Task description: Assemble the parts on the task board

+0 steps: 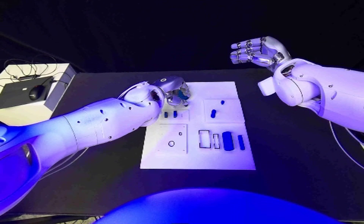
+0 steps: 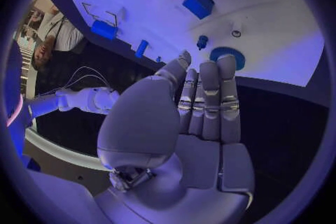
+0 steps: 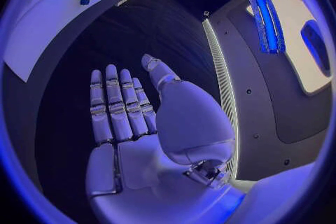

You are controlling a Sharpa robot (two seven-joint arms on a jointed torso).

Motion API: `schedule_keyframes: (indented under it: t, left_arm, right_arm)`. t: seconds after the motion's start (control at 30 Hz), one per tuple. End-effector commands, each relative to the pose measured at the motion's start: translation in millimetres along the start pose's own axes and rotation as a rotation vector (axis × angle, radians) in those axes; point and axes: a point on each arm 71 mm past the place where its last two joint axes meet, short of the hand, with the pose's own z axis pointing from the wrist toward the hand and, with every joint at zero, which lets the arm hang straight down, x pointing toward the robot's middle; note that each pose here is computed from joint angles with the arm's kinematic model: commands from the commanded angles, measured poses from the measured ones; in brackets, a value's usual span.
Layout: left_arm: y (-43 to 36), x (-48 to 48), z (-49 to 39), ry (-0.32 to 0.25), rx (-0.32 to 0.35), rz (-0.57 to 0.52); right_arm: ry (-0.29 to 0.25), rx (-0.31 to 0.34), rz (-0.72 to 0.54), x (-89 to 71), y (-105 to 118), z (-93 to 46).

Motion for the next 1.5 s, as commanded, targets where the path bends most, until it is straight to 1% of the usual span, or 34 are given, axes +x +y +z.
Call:
schedule_keyframes:
  t: [0.03,0.17,0.4,0.53,0.7,1.0,1.33,1.5]
  left_arm:
    - [-0.7,4.3,2.2,0.052,-0.016,0.028]
    - [-1.9,6.9,3.6,0.070,-0.020,0.031]
    - [0.9,8.4,5.7,0.076,-0.033,0.037]
    - [-1.1,10.2,7.9,0.080,-0.029,0.039]
    - [-2.2,15.5,10.2,0.091,-0.028,0.047]
    - [2.6,18.1,13.2,0.081,-0.042,0.058]
    - [3.6,18.7,14.6,0.079,-0.046,0.059]
    - [6.0,19.1,14.2,0.087,-0.055,0.060]
  right_arm:
    - [0.002,-0.014,-0.004,0.8,1.5,0.3]
    - [0.002,-0.014,-0.004,0.9,1.6,0.2]
    - [0.003,-0.014,-0.004,1.2,1.7,0.2]
    - [0.005,-0.015,-0.003,2.0,1.9,0.6]
    - [0.008,-0.017,-0.002,3.1,2.4,1.0]
    - [0.010,-0.017,-0.001,3.7,2.6,1.3]
    - [0.012,-0.018,0.000,4.9,2.9,1.9]
    - [0.013,-0.019,0.000,5.2,3.0,1.9]
